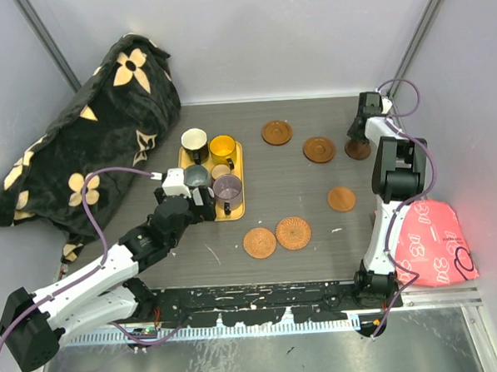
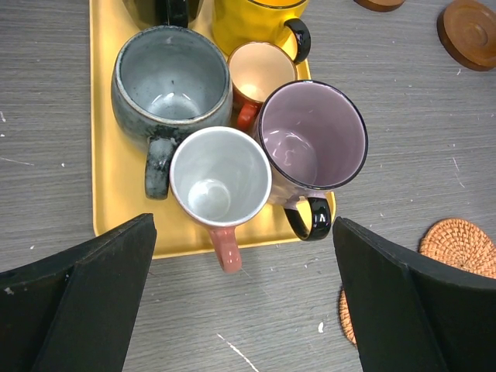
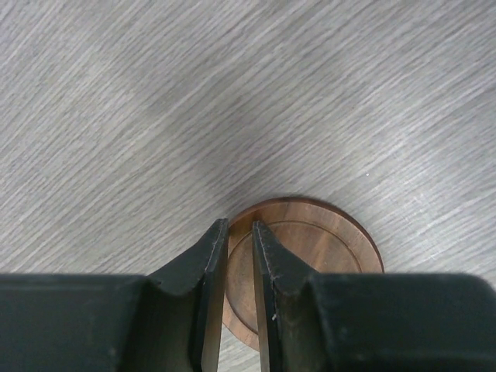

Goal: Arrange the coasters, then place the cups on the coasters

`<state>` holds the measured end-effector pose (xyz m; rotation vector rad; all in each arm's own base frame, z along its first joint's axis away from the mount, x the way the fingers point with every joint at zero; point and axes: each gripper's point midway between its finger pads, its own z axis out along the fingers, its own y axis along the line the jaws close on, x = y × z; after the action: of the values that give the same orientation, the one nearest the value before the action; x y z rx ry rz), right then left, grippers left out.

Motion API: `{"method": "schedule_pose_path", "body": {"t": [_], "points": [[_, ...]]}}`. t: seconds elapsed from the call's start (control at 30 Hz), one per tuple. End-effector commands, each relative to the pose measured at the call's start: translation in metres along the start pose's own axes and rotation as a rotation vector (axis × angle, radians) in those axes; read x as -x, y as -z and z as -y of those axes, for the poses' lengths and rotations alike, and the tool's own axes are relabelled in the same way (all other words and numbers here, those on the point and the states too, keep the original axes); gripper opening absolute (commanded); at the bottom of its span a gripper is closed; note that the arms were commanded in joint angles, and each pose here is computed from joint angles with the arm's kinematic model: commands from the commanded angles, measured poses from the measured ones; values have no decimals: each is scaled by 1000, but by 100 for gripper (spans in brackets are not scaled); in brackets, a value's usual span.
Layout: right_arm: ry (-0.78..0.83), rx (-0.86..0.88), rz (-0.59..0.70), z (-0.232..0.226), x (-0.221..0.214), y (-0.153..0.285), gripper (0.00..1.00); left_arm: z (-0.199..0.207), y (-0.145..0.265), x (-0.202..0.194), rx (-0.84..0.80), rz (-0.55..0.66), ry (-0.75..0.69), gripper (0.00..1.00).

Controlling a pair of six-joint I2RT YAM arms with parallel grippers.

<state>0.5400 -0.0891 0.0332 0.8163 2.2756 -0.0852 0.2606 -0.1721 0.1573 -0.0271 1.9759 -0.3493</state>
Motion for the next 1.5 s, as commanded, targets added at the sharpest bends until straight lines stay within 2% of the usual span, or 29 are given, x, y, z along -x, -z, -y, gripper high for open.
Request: {"method": "schedule_pose_path", "body": {"t": [0.0,0.33,0.53,0.7,0.9,1.17,1.47], "points": [[14,12,-28,-7,-4,-6,25,10,-1,22,-26,68,28,98],[7,30,-10,-12,6,4,24,10,-3,22,-23,66,25,98],[-5,105,77,-35,31,47,25,12,-3,22,-29,67,26,98],[70,197,146,-86,38,91,27,12,-3,22,-29,66,25,98],[138,319,142,-146,19,115,27,12,-5,19,-25,57,16,98],[204,410,102,-200,-21,113,26,11,-4,21,-24,62,16,98],[203,493,77,-246,-53,103,26,10,-3,21,-23,63,16,98]]}}
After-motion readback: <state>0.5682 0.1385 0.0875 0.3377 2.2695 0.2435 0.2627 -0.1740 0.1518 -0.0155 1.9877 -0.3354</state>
